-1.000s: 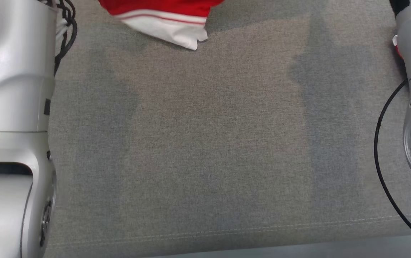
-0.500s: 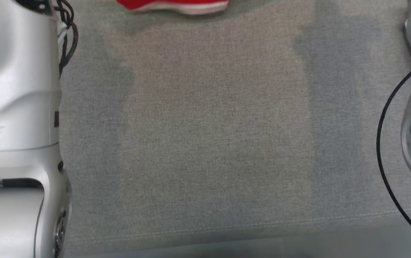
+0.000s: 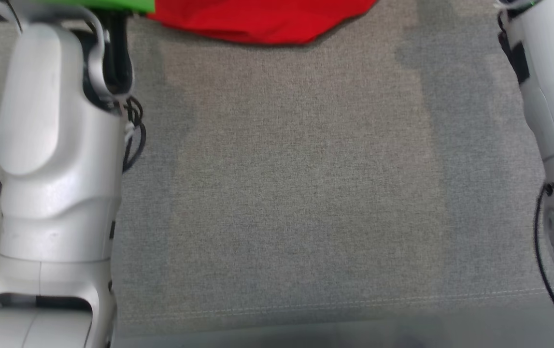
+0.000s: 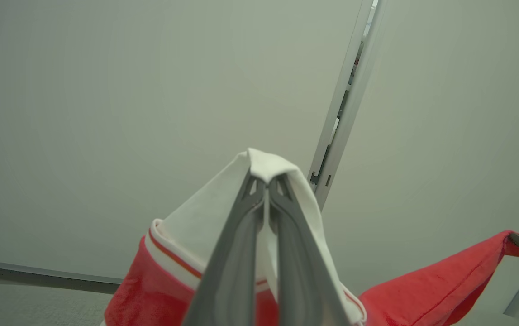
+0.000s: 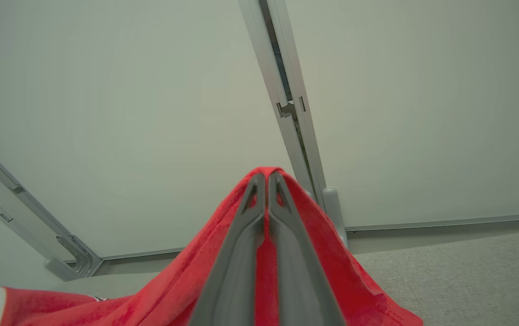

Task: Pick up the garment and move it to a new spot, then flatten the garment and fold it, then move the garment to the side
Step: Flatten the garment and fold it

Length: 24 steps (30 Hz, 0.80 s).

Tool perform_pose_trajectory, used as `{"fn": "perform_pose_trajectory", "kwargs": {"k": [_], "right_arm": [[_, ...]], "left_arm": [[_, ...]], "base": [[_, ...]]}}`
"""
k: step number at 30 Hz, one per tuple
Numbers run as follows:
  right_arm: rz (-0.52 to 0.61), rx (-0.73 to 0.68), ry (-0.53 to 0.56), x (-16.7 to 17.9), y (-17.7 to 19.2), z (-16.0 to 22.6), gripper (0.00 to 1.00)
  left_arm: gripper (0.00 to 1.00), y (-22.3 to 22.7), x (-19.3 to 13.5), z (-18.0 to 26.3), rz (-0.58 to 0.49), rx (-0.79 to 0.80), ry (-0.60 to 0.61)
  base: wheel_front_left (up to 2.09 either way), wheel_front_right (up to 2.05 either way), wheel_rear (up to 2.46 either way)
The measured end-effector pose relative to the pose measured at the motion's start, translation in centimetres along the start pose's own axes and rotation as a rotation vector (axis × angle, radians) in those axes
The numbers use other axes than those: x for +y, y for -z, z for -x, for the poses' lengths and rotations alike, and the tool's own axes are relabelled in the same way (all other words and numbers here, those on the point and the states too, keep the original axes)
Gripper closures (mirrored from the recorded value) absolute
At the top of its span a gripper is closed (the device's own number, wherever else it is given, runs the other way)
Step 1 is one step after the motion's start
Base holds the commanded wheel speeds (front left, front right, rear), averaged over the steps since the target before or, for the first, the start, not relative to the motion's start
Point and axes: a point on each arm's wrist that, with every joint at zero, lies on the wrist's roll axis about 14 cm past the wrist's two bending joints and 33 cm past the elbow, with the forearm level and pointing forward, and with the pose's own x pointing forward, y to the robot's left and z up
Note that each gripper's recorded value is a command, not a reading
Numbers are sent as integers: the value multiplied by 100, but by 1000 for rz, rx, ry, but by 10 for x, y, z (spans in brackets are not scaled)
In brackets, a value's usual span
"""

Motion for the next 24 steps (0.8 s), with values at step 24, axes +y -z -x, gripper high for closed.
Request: {"fn": "perform_pose_trajectory", "kwargs": {"k": [24], "right_arm": [[9,638,63,-16,52,171,100]], "left_arm": [[100,6,0,155,102,267,-146]], "base": [[0,0,0]]}}
